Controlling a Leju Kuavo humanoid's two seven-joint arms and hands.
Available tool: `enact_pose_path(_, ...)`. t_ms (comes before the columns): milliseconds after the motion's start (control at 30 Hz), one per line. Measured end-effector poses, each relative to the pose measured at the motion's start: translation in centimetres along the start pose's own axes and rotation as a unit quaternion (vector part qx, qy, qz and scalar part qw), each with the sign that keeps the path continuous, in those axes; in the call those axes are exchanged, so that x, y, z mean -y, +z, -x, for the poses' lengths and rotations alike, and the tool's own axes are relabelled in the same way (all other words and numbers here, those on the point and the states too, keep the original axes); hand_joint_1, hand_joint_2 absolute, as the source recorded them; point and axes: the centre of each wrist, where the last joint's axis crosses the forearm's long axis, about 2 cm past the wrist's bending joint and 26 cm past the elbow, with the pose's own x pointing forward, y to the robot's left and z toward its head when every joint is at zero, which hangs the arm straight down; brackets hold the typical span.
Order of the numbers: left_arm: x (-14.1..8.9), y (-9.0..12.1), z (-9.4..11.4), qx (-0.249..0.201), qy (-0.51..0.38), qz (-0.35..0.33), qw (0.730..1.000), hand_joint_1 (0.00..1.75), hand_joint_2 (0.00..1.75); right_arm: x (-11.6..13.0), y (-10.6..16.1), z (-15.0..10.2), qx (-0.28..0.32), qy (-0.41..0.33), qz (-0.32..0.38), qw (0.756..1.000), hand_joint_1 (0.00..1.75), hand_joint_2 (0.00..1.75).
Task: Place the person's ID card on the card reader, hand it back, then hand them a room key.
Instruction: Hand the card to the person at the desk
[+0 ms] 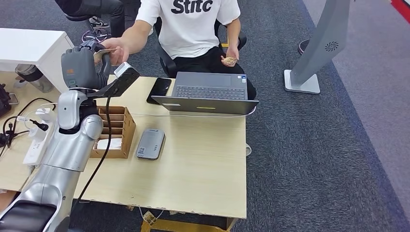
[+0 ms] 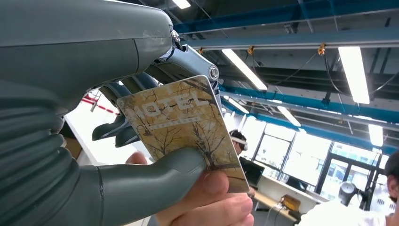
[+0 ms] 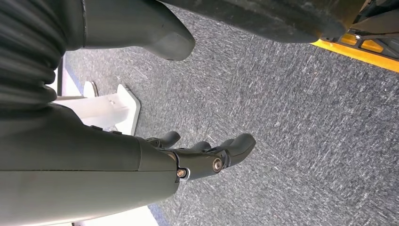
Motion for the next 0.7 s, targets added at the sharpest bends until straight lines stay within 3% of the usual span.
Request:
enact_pose_path(67,-0.1,-0.2,-0.3,0.001,0.001,-0.004,1.000,1.75,1.75,0.0,0.0,0.0,0.001,0.000,0.001,1.000,0.00,1.75)
enact_pose_path(200,0.0,-0.1,-1.0,0.000,0.009,-0.013,1.000,0.00,1.75,0.1,0.0,-0.2,0.004,0.001,0.003,1.000,0.00,1.75)
enact_pose_path(500,0.8,1.9,-1.6,0.010,0.011,-0.016,1.000,0.00,1.75,0.1,0.0,-0.2,0.005,0.004,0.003,1.000,0.00,1.75)
enact_pose_path(700,1.8,5.4,-1.4,0.022,0.003,0.051,0.998,0.00,1.75,0.1,0.0,-0.2,0.003,-0.004,0.001,1.000,0.00,1.75)
